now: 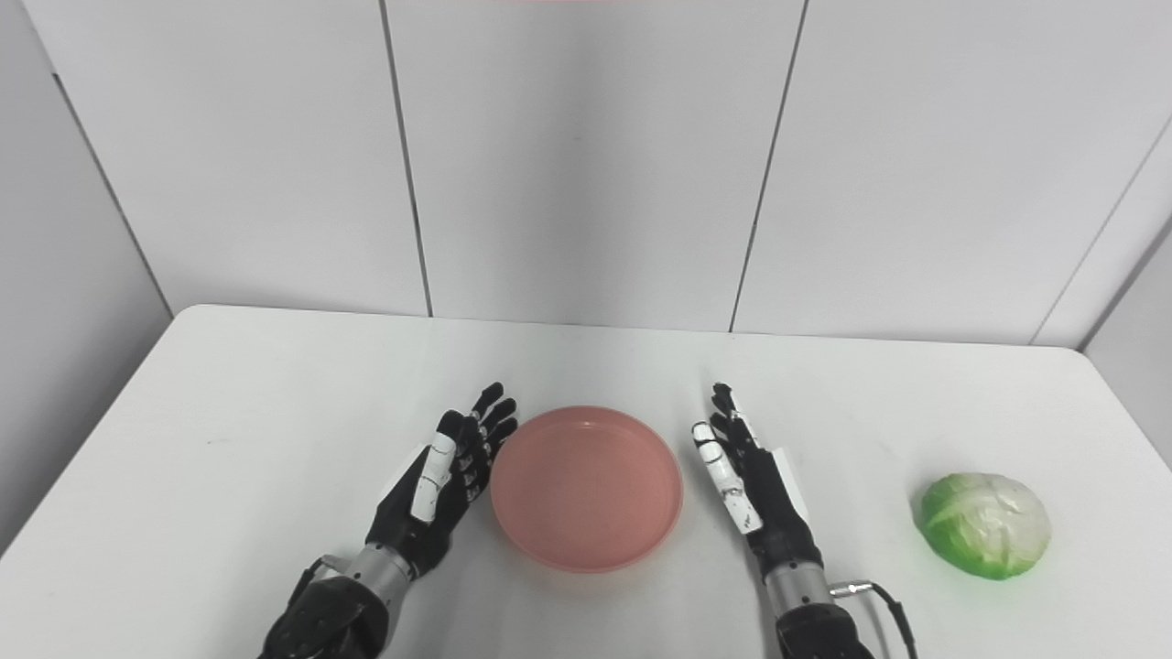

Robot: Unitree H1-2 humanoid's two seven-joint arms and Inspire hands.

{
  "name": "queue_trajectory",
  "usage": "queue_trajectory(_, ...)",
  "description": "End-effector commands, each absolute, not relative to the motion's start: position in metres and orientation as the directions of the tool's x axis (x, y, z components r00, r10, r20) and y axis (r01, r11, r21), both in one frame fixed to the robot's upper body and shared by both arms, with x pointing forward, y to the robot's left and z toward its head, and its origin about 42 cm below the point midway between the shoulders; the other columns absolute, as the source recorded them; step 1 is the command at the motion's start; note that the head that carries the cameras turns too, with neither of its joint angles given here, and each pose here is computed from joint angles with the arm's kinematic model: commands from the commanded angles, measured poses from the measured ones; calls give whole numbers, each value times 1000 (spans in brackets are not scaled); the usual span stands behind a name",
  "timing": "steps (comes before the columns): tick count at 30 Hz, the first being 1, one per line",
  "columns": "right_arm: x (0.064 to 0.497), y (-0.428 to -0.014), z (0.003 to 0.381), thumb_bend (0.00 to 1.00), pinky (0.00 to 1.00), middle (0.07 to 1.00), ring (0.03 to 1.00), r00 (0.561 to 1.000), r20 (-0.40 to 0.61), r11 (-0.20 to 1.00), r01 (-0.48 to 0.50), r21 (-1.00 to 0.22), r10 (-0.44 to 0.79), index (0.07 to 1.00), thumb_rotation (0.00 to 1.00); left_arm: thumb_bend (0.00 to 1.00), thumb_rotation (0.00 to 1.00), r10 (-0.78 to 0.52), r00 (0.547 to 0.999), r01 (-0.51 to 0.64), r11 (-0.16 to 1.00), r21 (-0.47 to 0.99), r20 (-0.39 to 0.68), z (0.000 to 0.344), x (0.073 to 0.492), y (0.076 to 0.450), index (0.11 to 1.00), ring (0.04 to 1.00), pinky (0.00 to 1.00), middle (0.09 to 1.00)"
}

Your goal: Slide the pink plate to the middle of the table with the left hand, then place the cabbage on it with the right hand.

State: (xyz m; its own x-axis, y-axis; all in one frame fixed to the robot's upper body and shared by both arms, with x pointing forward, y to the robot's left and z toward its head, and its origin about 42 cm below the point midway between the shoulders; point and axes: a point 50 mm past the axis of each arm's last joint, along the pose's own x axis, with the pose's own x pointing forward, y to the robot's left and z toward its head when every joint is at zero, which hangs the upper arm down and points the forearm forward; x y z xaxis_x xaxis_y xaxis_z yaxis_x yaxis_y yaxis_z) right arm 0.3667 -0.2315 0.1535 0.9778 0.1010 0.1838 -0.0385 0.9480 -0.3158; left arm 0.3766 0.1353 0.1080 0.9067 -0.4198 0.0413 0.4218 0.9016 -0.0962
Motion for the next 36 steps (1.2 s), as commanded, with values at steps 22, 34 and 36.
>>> queue_trajectory(22, 346, -324, 321, 953, 776, 900, 869, 840, 532, 679, 331, -655, 105, 931, 751, 885, 1000, -345, 938, 345, 938, 14, -31, 77, 370, 164, 966, 951, 931, 964)
queue_trajectory(34, 310, -413, 331, 978, 858, 915, 905, 877, 473, 504, 446, -740, -83, 919, 698, 883, 1000, -348, 935, 349, 937, 1, -61, 69, 371, 187, 958, 950, 968, 961)
queue_trajectory(36, 304, -425, 330, 973, 842, 906, 895, 889, 449, 481, 433, -762, -90, 916, 644, 886, 1000, -347, 936, 347, 938, -8, -63, 66, 373, 193, 958, 954, 979, 962)
